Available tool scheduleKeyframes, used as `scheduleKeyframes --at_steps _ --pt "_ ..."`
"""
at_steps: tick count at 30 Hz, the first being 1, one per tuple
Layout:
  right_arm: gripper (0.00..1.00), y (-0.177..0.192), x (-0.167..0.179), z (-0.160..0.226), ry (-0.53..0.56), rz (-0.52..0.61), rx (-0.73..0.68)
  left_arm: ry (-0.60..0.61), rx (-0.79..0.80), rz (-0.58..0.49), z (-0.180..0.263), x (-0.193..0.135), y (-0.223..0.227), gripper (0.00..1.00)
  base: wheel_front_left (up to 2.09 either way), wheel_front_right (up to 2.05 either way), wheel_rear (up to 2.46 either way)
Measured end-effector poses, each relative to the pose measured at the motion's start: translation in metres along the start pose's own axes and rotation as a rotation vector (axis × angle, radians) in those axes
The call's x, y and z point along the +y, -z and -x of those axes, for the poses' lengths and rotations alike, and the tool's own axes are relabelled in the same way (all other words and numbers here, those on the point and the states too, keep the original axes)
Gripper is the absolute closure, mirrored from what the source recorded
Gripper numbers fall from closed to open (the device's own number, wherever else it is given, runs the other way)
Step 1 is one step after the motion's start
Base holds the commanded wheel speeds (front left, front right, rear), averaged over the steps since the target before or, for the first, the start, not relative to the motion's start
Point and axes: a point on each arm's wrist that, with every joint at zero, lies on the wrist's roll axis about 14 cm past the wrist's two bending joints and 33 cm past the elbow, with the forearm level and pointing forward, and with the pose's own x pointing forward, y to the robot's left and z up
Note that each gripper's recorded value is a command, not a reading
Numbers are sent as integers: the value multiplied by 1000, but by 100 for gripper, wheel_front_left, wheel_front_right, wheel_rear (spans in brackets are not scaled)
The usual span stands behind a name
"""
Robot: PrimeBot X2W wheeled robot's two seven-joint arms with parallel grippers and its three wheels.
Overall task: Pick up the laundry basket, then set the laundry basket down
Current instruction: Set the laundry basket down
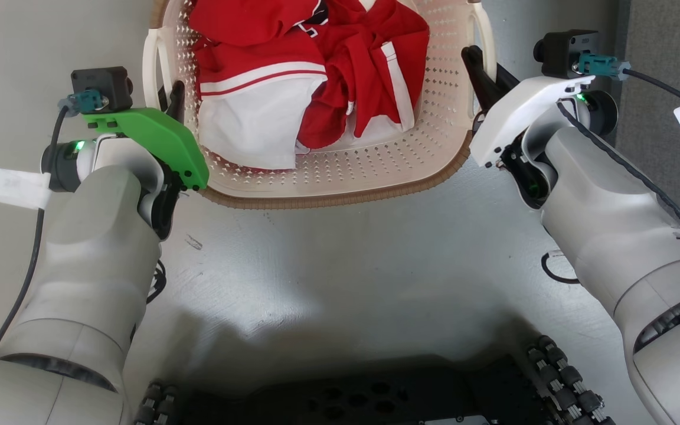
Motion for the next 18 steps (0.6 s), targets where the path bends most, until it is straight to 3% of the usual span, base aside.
scheduleKeyframes --at_steps 9,10,11,12,18 --pt "100 -1 1 0 -1 -1 -2 5 4 -1 0 -1 0 100 0 0 0" --pt "80 -1 1 0 -3 3 -2 9 6 -6 0 -2 0 100 0 0 0" --pt "39 -1 2 0 -6 11 0 13 6 -13 0 -3 0 100 0 0 0" --pt "0 0 3 1 -10 20 3 18 10 -11 0 -3 -1 0 0 0 0" --pt "0 -4 -8 3 7 73 11 -6 15 -25 4 9 -3 0 0 0 0"
